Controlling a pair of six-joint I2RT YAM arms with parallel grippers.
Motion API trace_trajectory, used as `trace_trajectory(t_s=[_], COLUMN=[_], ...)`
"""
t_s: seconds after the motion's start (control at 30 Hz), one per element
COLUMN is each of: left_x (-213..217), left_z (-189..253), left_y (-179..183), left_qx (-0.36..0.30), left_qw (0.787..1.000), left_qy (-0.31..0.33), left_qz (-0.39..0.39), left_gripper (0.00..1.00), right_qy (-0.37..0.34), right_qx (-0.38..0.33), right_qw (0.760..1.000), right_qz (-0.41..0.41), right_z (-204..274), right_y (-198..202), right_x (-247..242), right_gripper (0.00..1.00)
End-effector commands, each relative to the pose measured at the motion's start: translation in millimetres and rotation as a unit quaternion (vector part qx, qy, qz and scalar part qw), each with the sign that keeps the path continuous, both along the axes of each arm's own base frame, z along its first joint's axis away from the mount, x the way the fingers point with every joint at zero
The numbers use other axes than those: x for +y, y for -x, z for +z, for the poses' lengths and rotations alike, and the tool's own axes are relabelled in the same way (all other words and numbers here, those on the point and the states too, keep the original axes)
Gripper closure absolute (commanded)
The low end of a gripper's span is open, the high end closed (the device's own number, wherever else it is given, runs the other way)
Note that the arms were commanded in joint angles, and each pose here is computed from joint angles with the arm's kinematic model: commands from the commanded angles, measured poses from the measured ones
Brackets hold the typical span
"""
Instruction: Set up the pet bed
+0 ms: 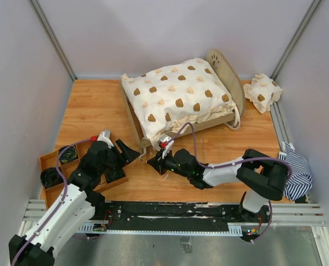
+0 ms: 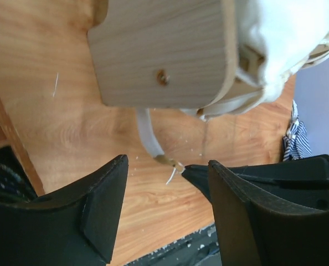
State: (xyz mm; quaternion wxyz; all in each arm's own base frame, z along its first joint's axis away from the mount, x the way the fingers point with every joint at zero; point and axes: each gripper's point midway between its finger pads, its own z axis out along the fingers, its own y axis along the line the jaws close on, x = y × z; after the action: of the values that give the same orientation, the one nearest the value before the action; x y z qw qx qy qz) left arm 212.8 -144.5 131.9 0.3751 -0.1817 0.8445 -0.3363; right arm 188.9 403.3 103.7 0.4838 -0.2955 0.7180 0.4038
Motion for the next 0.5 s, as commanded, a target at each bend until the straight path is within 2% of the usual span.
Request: trace_trajectory(t_s=[0.0, 0.23, 0.47], left_x=[-13.3, -37.2, -41.7], left_z=[-5.5, -18.6, -27.6], left_y=[9.8, 18.3, 15.8], left_qx=[0.030, 0.058, 0.073], left_qw=[0.997, 0.985, 0.981], left_qy=[0.073, 0.162, 0.179], left_qz=[-0.001, -0.034, -0.031], left_gripper=[0.36, 0.36, 0.38], right_qy=[-0.038, -0.041, -0.037], right_qx=[0.003, -0.014, -0.019], right_qw=[0.999, 0.999, 0.999], right_qz=[0.009, -0.006, 0.014], right_z=[24.6, 33.1, 32.2], right_y=[7.3, 3.9, 13.1], right_x=[9.7, 6.7, 12.2], right_gripper=[1.00, 1.00, 1.00])
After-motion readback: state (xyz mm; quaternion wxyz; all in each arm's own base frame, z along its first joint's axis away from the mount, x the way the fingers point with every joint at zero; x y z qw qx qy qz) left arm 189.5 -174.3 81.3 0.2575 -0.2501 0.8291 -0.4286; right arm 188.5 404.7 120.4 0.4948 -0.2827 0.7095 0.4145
